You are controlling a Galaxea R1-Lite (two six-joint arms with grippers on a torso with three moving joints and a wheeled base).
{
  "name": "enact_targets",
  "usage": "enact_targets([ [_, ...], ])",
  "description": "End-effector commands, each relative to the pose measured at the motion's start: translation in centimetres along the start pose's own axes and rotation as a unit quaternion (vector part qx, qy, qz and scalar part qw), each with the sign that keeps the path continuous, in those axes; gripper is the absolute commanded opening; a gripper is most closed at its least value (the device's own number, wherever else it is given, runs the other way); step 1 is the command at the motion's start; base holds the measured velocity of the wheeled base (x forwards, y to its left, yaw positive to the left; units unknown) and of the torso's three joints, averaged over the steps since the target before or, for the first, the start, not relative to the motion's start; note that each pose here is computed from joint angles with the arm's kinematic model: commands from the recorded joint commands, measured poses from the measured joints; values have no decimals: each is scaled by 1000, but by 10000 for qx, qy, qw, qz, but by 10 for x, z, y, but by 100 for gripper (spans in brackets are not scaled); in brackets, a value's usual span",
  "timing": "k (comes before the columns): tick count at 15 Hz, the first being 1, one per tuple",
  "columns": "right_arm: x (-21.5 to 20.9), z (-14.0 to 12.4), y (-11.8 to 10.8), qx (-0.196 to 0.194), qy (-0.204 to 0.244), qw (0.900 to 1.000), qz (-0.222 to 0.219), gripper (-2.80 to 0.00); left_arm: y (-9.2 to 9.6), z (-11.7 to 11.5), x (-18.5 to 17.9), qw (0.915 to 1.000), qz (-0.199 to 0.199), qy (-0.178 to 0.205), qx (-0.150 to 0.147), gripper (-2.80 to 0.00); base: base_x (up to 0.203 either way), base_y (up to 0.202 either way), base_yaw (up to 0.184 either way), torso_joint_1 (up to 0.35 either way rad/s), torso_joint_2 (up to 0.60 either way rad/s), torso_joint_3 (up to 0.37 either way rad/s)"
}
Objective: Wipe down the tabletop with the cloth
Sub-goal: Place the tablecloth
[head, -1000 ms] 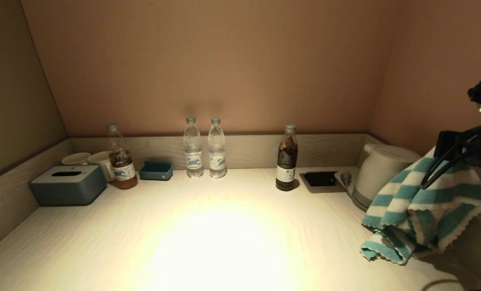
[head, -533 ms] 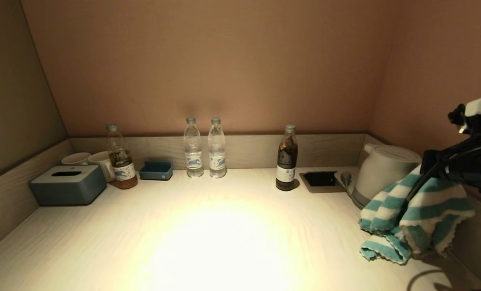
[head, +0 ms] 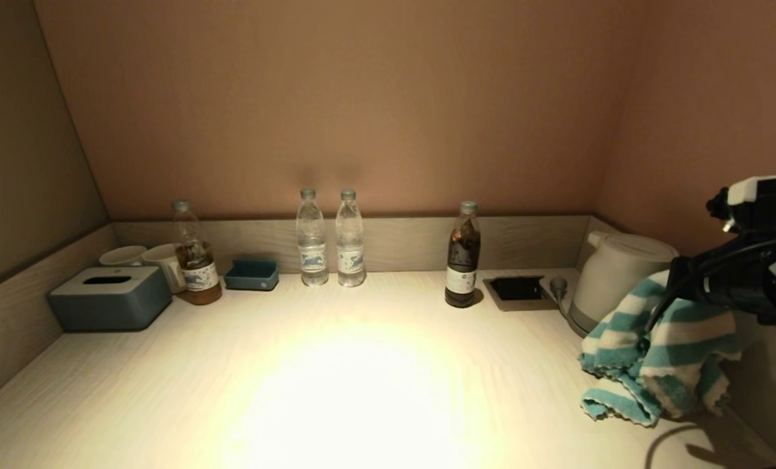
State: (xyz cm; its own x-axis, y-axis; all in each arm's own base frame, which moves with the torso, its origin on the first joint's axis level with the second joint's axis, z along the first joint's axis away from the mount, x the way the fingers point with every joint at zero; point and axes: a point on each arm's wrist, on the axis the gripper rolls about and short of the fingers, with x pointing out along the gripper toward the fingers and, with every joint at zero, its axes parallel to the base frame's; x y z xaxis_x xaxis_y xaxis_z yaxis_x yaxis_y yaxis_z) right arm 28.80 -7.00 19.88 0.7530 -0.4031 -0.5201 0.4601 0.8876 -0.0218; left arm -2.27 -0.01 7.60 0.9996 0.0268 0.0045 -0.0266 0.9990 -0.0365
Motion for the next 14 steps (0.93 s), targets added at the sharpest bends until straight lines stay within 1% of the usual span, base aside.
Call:
enact_targets([
  [1,6,-3,1,-21,93,10000,-17,-280,0,0,0,10000,4,-1,-2,-280,0,0,0,0,0,0],
  [2,6,-3,1,-21,93,10000,-17,-280,0,0,0,10000,4,-1,-2,-280,0,0,0,0,0,0],
  [4,18,-15,2,-78,362,9993,-63,-280,0,0,0,10000,4,-1,-2,-280,0,0,0,0,0,0],
  [6,20,-20,2,-93,449,9989,-76,-280,0,0,0,10000,4,-1,-2,-280,0,0,0,0,0,0],
  [8,26,-30,2,-59,668,9977,-108,-280,0,0,0,10000,4,-1,-2,-280,0,0,0,0,0,0],
  [9,27,-32,3,-50,698,9975,-110,-280,0,0,0,10000,4,-1,-2,-280,0,0,0,0,0,0],
  [10,31,-40,3,-65,857,9962,-123,-280,0,0,0,10000,4,-1,-2,-280,0,0,0,0,0,0],
  [11,31,-40,3,-63,860,9962,-123,-280,0,0,0,10000,4,-1,-2,-280,0,0,0,0,0,0],
  [14,36,-56,3,-118,1153,9932,-114,-280,0,0,0,10000,4,-1,-2,-280,0,0,0,0,0,0],
])
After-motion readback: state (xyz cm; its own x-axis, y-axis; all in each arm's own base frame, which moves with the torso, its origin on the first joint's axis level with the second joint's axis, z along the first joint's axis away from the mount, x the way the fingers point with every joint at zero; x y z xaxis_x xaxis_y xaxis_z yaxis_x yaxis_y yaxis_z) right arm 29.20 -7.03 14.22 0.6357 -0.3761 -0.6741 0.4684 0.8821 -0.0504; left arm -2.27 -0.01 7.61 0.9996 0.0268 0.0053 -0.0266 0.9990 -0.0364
